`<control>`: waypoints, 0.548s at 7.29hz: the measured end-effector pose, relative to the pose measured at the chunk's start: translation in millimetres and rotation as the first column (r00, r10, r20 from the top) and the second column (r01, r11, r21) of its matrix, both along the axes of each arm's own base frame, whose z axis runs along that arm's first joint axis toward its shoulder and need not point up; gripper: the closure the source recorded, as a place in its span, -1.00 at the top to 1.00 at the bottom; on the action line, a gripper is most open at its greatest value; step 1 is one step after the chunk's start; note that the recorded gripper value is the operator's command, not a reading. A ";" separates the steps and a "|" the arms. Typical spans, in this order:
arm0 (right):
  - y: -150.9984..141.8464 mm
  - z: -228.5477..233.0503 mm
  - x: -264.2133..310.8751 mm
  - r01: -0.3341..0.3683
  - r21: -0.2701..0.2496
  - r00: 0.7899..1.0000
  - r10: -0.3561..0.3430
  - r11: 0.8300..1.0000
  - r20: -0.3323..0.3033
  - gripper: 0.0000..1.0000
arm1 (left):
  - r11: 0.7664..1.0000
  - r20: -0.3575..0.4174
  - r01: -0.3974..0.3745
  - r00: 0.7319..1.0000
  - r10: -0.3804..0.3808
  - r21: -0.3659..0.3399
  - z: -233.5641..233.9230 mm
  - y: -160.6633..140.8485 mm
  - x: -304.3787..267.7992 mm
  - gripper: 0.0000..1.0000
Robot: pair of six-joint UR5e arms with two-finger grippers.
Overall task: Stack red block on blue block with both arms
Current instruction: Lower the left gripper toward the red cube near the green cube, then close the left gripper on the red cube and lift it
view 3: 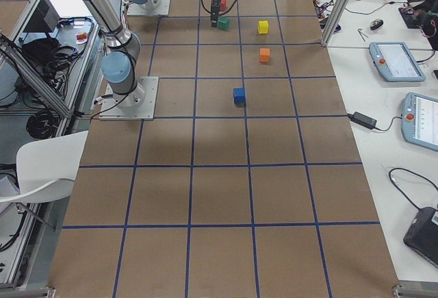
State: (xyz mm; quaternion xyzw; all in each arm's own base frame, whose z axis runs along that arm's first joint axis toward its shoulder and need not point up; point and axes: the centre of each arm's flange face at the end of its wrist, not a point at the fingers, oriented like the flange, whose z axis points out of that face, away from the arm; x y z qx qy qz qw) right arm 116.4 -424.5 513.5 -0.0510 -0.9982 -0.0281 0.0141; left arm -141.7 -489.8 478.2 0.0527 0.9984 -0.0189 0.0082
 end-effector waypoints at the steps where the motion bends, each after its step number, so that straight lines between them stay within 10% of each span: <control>1: 0.0 0.0 0.0 0.000 0.000 1.000 0.000 1.000 0.000 1.00 | 0.998 0.001 0.050 0.999 -0.050 0.024 -14.8 6.4 3.4 1.00; 4: 0.0 -0.1 0.0 -0.001 0.001 1.000 0.001 1.000 0.000 1.00 | 0.985 -0.011 0.157 0.988 -0.157 0.067 -76.0 -8.9 68.2 1.00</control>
